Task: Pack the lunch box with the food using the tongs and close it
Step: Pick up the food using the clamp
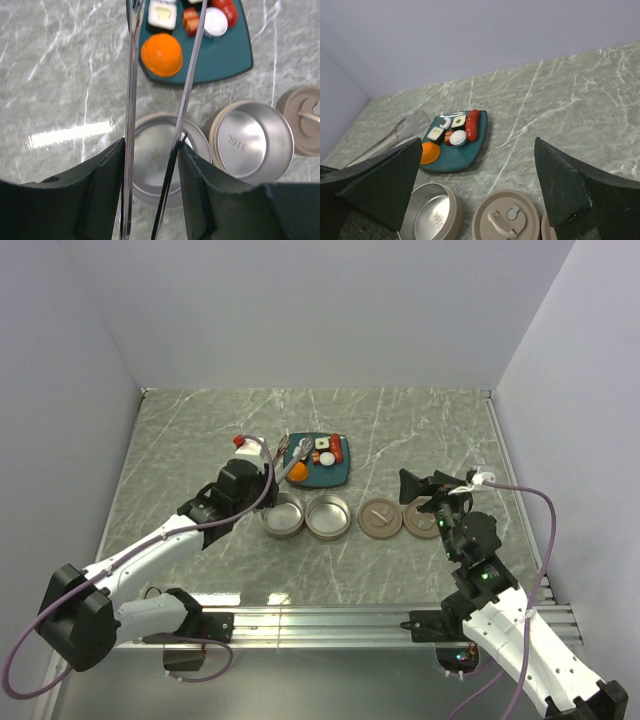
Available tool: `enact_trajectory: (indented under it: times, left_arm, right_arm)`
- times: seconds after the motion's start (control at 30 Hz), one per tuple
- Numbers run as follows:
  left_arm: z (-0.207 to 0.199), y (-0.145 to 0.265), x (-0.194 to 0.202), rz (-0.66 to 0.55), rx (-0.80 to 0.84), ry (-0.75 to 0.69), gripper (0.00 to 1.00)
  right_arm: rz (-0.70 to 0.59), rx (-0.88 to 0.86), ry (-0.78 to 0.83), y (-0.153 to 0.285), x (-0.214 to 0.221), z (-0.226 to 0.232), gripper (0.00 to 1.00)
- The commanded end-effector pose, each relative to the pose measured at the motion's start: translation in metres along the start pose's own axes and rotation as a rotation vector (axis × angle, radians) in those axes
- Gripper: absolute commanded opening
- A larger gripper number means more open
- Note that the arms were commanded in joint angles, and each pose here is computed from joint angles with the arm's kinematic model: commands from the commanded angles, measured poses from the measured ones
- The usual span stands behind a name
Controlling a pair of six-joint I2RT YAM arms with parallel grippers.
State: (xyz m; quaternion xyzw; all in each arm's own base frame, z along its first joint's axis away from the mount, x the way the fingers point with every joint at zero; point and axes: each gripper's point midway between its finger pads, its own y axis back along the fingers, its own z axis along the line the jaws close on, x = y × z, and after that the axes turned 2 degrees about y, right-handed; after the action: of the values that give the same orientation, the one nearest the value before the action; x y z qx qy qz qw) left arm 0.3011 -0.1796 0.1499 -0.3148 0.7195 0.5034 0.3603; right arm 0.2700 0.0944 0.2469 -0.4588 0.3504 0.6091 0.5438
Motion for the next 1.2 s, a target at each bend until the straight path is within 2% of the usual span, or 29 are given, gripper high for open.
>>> enact_trajectory:
  times: [0.0,0.37,0.7,0.83,1.17]
  left_arm:
    - [0.006,0.003,-0.001,-0.025,-0.076,0.006,0.51]
    - [0.002,-0.012,0.012,0.006,-0.145,-0.071,0.49]
    - [-0.009,-0.013,-0.001,-0.033,-0.107,-0.092,0.49]
    - [-0.017,-0.015,-0.003,-0.031,-0.070,-0.106,0.49]
    - [-0.017,-0.030,0.002,0.011,-0.101,-0.138,0.48]
  right_arm:
    - [-0.038,-0.020,-0.009,0.003,-0.015,0.005,0.99]
    - [-0.059,-0.027,-0.026,0.013,-0.017,0.003,0.99]
    - [-0.059,-0.022,-0.023,0.013,-0.018,0.002,0.99]
    - [-0.061,-0.021,-0.023,0.013,-0.018,0.002,0.99]
    - [-0.077,-0.018,-0.027,0.016,-0.022,0.000,0.99]
